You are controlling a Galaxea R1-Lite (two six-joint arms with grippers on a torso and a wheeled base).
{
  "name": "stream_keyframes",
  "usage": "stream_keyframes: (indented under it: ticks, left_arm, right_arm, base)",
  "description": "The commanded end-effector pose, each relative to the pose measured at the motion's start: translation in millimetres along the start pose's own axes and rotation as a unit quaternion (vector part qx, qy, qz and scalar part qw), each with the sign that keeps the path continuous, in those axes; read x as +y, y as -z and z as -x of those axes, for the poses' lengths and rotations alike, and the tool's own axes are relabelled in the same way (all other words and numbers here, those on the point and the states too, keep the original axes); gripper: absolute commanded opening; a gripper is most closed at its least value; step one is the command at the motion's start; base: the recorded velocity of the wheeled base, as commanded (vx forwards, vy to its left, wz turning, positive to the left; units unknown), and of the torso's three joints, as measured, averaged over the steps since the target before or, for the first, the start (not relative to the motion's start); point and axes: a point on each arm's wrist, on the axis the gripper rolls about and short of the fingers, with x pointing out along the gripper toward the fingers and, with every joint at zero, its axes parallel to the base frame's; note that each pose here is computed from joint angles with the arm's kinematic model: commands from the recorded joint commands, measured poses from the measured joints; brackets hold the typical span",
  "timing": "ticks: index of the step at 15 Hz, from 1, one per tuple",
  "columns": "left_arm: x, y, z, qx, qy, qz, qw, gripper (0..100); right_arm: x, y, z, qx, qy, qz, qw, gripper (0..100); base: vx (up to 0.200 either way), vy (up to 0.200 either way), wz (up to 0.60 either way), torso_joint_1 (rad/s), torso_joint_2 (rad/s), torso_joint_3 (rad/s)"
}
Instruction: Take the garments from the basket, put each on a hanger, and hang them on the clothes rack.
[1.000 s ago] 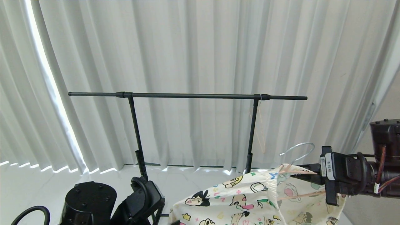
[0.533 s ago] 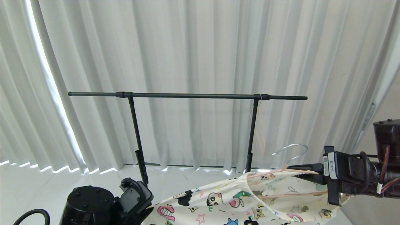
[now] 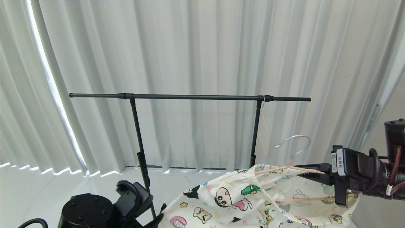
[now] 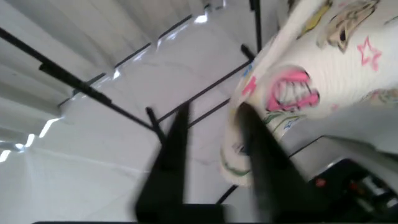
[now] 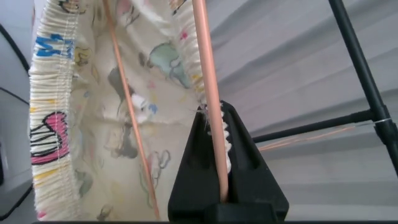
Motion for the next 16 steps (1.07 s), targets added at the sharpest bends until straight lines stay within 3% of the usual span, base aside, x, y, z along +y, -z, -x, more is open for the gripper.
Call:
stream_keyframes:
  ticks: [1, 2, 3, 5, 6, 8, 9, 11, 13, 14, 16]
  left_arm:
    - [-1.5, -3.4, 7.3, -0.023, 0.003, 0.016, 0.9996, 100]
    - [-0.2, -4.5, 11.2, -0.033, -0.002, 0.028, 0.9991, 100]
    - [4.2, -7.1, 18.9, -0.052, -0.021, 0.061, 0.9965, 100]
    - [17.7, -13.7, 26.2, -0.077, -0.092, 0.093, 0.9885, 100]
    - [22.9, -15.7, 28.1, -0.082, -0.126, 0.101, 0.9835, 100]
    - [35.2, -10.8, 29.2, -0.060, -0.241, 0.119, 0.9613, 100]
    - [38.5, -10.4, 30.0, -0.056, -0.273, 0.125, 0.9522, 100]
    - [41.3, -15.3, 30.5, -0.063, -0.288, 0.127, 0.9472, 100]
    - [42.5, -20.3, 30.1, -0.068, -0.292, 0.119, 0.9466, 100]
    - [42.7, -22.4, 29.7, -0.069, -0.292, 0.113, 0.9472, 100]
    - [43.3, -25.2, 29.1, -0.070, -0.293, 0.103, 0.9480, 100]
  right_arm:
    - [1.9, -0.7, 3.0, -0.001, 0.002, -0.005, 1.0000, 0]
    - [3.5, 0.1, 3.9, 0.003, 0.003, -0.012, 0.9999, 0]
    - [9.8, 4.8, 7.3, 0.025, 0.014, -0.040, 0.9988, 0]
    - [18.5, 12.9, 12.7, 0.104, 0.065, -0.092, 0.9881, 0]
    - [20.5, 16.7, 13.9, 0.148, 0.087, -0.116, 0.9782, 0]
    - [24.8, 25.2, 14.1, 0.265, 0.125, -0.176, 0.9397, 0]
    - [28.7, 26.8, 9.3, 0.288, 0.118, -0.219, 0.9247, 0]
    - [33.9, 23.0, -10.6, 0.294, 0.116, -0.306, 0.8978, 0]
    - [35.7, 9.7, -39.2, 0.280, 0.145, -0.365, 0.8757, 0]
    - [33.4, 0.0, -55.1, 0.253, 0.166, -0.389, 0.8702, 0]
    - [29.1, -4.9, -68.6, 0.228, 0.190, -0.393, 0.8705, 0]
  base:
    - [0.000, 0.000, 0.00, 0.000, 0.00, 0.000]
    - [0.000, 0.000, 0.00, 0.000, 0.00, 0.000]
    - [0.000, 0.000, 0.00, 0.000, 0.00, 0.000]
    - [0.000, 0.000, 0.00, 0.000, 0.00, 0.000]
    - [0.000, 0.000, 0.00, 0.000, 0.00, 0.000]
    - [0.000, 0.000, 0.00, 0.000, 0.00, 0.000]
    - [0.000, 0.000, 0.00, 0.000, 0.00, 0.000]
    - [0.000, 0.000, 0.00, 0.000, 0.00, 0.000]
    - [0.000, 0.000, 0.00, 0.000, 0.00, 0.000]
    - [0.000, 0.000, 0.00, 0.000, 0.00, 0.000]
    - [0.000, 0.000, 0.00, 0.000, 0.00, 0.000]
